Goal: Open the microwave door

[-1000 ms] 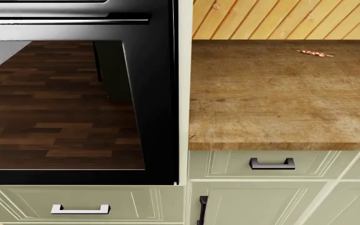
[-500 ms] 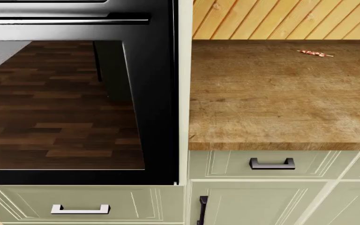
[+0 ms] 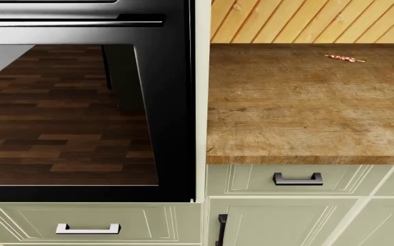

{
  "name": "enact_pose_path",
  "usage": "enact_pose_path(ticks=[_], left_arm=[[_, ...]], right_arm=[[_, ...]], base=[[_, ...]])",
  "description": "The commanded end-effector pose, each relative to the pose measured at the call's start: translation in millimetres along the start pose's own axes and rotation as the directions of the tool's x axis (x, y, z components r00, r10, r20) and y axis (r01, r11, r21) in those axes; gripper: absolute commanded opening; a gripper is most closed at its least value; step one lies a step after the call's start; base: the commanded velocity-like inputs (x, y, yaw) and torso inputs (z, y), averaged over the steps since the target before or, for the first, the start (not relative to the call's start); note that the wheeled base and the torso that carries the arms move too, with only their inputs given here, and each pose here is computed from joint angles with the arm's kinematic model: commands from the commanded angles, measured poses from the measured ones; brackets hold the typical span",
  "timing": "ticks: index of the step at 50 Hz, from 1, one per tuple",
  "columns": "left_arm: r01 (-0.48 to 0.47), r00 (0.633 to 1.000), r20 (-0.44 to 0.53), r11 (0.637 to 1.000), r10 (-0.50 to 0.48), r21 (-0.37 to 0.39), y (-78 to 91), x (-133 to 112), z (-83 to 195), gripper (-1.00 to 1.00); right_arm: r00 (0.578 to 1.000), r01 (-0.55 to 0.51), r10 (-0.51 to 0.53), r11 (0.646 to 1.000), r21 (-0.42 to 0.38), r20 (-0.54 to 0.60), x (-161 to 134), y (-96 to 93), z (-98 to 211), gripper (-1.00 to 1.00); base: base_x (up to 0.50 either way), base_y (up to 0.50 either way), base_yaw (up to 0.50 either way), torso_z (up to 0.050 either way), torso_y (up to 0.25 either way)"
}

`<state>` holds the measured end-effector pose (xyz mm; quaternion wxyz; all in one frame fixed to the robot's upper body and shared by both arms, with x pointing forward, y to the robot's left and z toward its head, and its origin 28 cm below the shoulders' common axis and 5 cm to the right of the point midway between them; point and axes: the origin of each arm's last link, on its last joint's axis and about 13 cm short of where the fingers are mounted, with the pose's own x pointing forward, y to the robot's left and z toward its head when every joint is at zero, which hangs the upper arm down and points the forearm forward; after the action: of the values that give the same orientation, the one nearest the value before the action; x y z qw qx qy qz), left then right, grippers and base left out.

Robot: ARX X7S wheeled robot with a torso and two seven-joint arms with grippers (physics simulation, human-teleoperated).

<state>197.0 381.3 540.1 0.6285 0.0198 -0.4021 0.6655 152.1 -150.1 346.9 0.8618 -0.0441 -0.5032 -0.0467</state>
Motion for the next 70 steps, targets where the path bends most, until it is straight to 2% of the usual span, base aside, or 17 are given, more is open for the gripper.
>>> enact_pose_path(ticks=[1,12,24,38,50,70], left_arm=[[0.014,1.0,0.016,0.982,-0.018,0.191,2.7,20.9,-31.5,1.0],[0.013,0.996,0.078,0.941,-0.042,0.339,1.3,37.7,-52.0,1.0],[-0.023,0.992,0.117,0.878,-0.037,0.479,16.5,57.8,-72.3,1.0],[-0.089,0.985,0.171,0.759,-0.03,0.645,43.9,83.0,-100.2,1.0],[-0.139,0.976,0.216,0.668,-0.034,0.731,54.0,104.1,-105.6,1.0],[-0.199,0.973,0.232,0.472,-0.014,0.859,98.4,127.8,-118.8,1.0]], right_arm=[[1.0,-0.009,0.009,1.0,0.001,0.002,1.9,2.2,-0.2,1.0],[1.0,-0.011,0.011,1.0,-0.002,0.005,3.9,2.4,0.6,1.0],[1.0,-0.017,0.017,1.0,-0.001,0.009,6.4,4.0,1.4,1.0],[1.0,-0.022,0.022,1.0,-0.004,0.01,7.9,7.0,0.8,1.0],[1.0,-0.02,0.02,1.0,-0.009,0.016,10.0,6.4,2.8,1.0],[1.0,-0.026,0.026,1.0,-0.009,0.016,12.4,9.5,1.1,1.0]], base=[[0.0,0.0,0.0,0.0,0.0],[0.0,0.0,0.0,0.0,0.0],[0.0,0.0,0.0,0.0,0.0],[0.0,0.0,0.0,0.0,0.0],[0.0,0.0,0.0,0.0,0.0],[0.0,0.0,0.0,0.0,0.0]])
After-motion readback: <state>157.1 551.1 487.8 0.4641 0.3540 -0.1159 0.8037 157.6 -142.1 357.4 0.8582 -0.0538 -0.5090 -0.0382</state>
